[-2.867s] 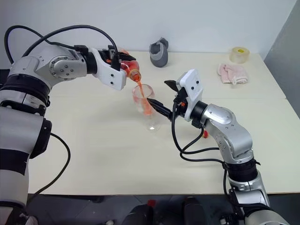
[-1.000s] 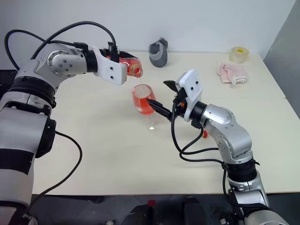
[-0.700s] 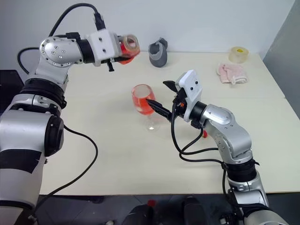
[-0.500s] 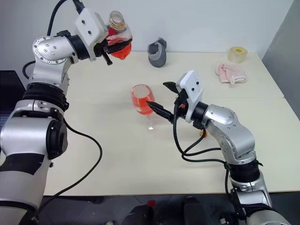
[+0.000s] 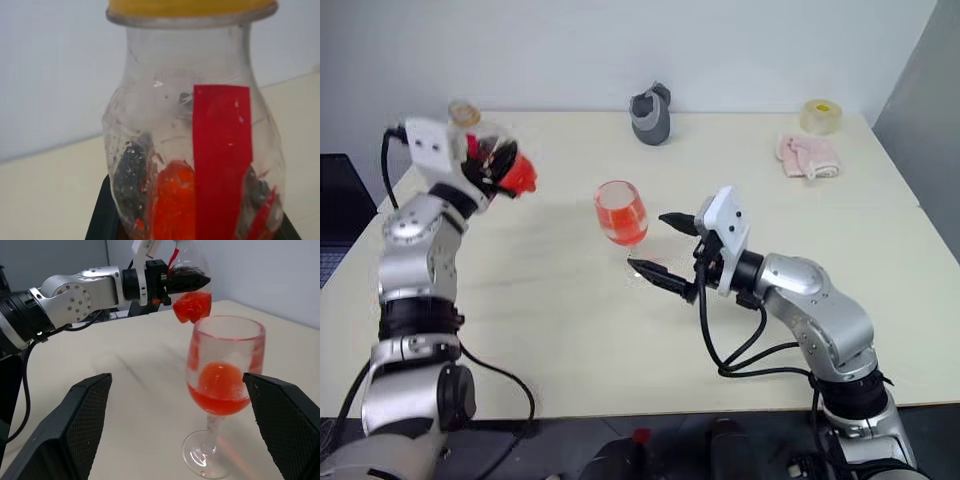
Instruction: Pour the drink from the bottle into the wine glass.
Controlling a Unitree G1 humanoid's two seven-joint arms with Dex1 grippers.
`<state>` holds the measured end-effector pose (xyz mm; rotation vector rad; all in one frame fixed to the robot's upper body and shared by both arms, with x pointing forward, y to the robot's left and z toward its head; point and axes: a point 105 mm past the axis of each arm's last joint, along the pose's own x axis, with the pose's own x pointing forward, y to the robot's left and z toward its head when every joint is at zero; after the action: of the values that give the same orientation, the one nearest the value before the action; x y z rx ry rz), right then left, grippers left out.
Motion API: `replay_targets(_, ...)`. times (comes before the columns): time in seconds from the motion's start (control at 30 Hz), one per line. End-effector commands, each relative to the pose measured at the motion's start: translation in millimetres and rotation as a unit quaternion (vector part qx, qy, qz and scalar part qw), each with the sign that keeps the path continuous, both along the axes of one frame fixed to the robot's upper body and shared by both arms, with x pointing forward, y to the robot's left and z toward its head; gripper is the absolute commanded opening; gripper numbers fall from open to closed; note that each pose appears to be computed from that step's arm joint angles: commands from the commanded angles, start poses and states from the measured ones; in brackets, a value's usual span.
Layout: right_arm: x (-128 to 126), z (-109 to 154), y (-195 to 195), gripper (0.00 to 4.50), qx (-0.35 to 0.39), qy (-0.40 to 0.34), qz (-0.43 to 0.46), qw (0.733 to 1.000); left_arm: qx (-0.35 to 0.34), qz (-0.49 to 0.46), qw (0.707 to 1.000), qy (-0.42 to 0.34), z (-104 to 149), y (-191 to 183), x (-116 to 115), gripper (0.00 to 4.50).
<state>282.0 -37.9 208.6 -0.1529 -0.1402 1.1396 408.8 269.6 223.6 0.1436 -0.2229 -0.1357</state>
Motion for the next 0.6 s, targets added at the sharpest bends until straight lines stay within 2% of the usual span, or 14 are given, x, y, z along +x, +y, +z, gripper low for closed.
replay_targets(0.03, -6.2, 3.1, -1.0, 4.5, 0.0, -0.036, 0.015, 0.999, -0.023, 0.011, 1.0, -0.019, -3.0, 6.4, -9.8, 1.24)
replay_targets(0.1, -5.9, -0.4, -2.0, 4.5, 0.004, -0.031, 0.016, 0.999, -0.04, 0.022, 0.999, -0.007, -22.4, 13.0, -13.1, 1.24)
replay_targets(0.17, -5.2, -1.6, -2.2, 4.5, 0.006, -0.03, 0.014, 0.999, -0.055, 0.023, 0.998, -0.004, -31.4, 14.2, -14.9, 1.24)
replay_targets(0.27, -3.7, -1.3, -1.3, 4.5, 0.008, -0.029, 0.011, 0.999, -0.087, 0.021, 0.996, 0.002, -39.2, 13.9, -13.2, 1.24)
replay_targets(0.4, -0.7, 1.2, 1.1, 4.5, 0.011, -0.028, 0.006, 1.0, -0.079, 0.027, 0.996, 0.017, -52.0, 11.7, -4.6, 1.24)
replay_targets(0.6, 4.4, 5.6, 2.6, 4.5, 0.02, -0.02, -0.002, 1.0, -0.085, 0.024, 0.996, 0.016, -55.5, 7.0, 6.4, 1.24)
